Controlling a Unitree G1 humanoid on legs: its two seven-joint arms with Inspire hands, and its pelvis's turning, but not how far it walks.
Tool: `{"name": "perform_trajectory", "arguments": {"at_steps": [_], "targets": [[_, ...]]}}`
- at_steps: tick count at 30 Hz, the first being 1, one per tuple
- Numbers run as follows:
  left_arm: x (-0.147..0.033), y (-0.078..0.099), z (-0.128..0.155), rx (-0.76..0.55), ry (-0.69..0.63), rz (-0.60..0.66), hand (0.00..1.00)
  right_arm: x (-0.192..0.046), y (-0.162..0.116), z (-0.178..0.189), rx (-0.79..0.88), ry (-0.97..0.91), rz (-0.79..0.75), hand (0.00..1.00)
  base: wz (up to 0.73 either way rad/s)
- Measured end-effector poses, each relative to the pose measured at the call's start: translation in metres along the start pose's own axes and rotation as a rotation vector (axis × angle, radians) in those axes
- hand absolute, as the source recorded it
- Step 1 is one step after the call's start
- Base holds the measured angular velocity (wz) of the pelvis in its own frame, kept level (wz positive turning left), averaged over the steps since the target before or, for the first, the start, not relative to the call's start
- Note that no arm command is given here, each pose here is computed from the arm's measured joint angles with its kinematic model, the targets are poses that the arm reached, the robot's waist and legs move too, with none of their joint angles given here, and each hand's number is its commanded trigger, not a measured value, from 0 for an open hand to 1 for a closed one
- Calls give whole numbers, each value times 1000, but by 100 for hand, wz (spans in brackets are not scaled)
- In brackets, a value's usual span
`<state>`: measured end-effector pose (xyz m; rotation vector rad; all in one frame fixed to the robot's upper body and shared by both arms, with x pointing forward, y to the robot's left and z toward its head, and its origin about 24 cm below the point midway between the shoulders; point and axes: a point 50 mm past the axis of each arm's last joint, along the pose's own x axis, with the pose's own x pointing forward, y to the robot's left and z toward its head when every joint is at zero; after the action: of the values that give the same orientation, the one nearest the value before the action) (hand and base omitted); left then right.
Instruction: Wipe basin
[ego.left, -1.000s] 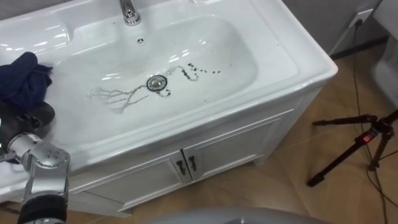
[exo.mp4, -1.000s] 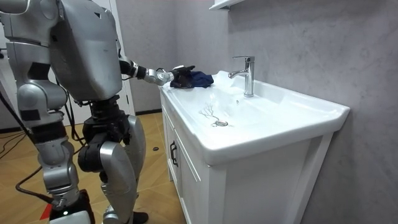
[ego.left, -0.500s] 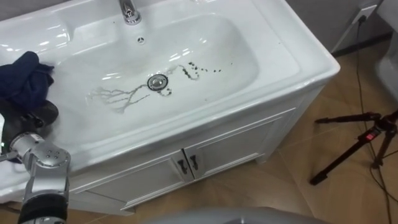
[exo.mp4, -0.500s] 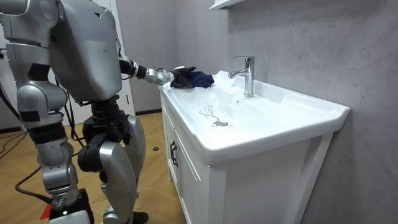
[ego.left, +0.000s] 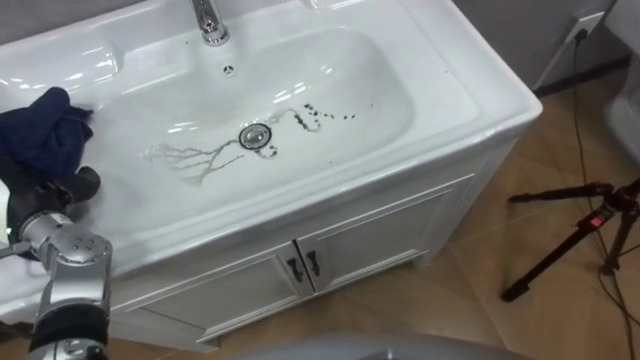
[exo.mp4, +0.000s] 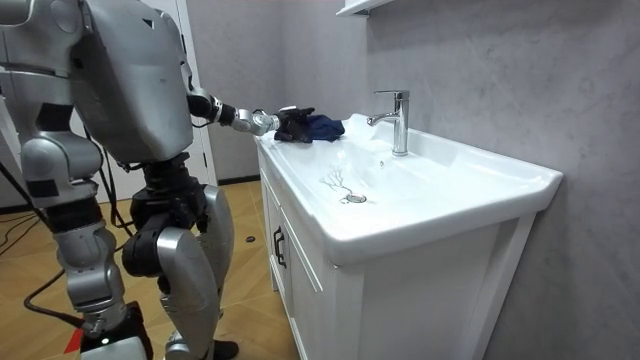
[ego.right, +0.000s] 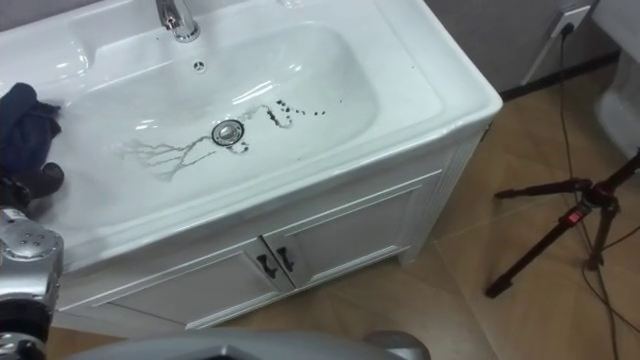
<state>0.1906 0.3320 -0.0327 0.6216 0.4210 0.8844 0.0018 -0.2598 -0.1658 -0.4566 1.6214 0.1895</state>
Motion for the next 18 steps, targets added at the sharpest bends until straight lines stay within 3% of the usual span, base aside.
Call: {"name": "perform_trajectory", "arguments": {"at_steps": [3,4,5,6,7,15,18], "targets": [[0,0,-2,6,0,-7,0,0,-1,1,0,-3,-4,0,0],[1,0,-3,8,0,-8,12,0,-1,1,0,-3,-4,0,0],[1,0,-4,9,0,-10,45,0,0,1,1,-3,-3,0,0],[1,1,-4,13,2,-13,65,0,0,1,1,-3,-2,0,0],[1,1,-5,16,4,-17,100,0,0,1,1,-2,-2,0,0],[20,16,-10,92,11,-21,100,0,-1,0,3,16,-3,0,0],[21,13,-12,110,30,-50,100,0,-1,0,3,17,-3,0,-3]]}}
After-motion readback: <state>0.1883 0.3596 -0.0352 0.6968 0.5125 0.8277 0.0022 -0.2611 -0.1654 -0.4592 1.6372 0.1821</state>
